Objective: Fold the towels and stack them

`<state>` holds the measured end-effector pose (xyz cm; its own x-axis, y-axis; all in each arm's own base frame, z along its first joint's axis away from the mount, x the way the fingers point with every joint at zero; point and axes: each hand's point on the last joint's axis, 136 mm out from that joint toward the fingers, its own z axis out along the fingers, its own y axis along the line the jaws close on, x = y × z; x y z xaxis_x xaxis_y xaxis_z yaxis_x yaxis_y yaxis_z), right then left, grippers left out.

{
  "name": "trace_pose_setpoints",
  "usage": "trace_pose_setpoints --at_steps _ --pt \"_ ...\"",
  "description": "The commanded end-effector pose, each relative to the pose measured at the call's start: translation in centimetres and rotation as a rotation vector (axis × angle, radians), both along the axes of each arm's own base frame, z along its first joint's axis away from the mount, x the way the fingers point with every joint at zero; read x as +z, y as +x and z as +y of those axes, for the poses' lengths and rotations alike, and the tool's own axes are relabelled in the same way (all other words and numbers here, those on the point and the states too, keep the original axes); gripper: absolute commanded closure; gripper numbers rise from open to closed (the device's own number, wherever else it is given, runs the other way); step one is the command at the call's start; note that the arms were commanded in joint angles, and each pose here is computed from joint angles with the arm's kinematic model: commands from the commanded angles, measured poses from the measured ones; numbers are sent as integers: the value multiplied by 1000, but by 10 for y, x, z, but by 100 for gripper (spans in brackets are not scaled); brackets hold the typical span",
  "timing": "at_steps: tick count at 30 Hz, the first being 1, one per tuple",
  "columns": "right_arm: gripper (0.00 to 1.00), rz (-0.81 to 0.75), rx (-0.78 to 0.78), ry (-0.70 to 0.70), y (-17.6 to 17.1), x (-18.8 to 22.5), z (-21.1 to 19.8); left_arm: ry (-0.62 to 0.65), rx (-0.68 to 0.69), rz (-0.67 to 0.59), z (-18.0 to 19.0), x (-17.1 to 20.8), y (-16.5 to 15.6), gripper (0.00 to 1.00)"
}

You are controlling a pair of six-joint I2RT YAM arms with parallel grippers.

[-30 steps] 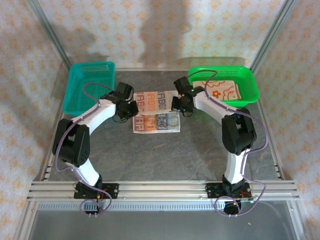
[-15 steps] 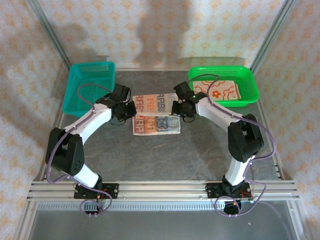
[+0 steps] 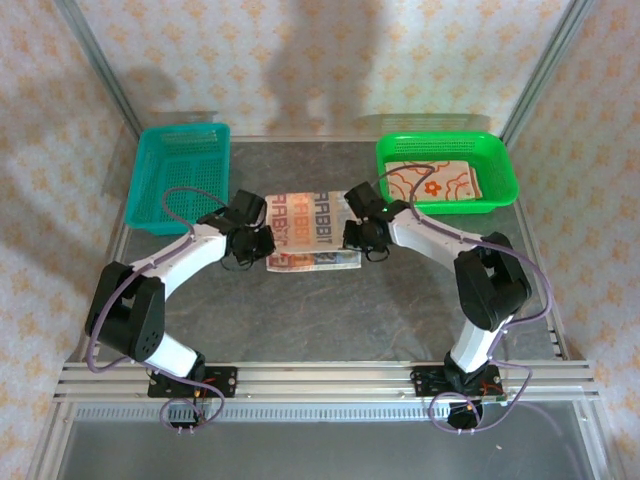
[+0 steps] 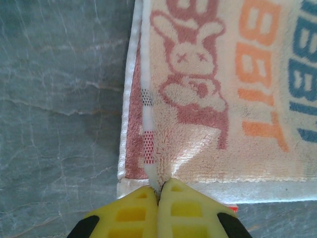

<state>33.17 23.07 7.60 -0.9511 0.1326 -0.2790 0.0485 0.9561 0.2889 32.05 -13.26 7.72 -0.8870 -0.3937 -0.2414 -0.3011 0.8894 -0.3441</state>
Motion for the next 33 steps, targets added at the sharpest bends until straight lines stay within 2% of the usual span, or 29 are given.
trace_pose_setpoints --at_steps 1,9,14,26,33 --pt "90 -1 -37 -53 2 -18 -8 35 18 7 1 -17 0 100" --pt "89 38 -30 -85 -3 -44 -7 72 4 58 2 -42 -7 100" --pt "89 36 -32 -86 -4 -43 -8 77 2 60 3 -43 -8 100" --pt "88 -26 -32 -52 -5 1 -9 72 13 -15 5 7 -1 100" --pt "88 -40 -28 -53 -11 14 -12 59 19 -40 6 20 -6 100"
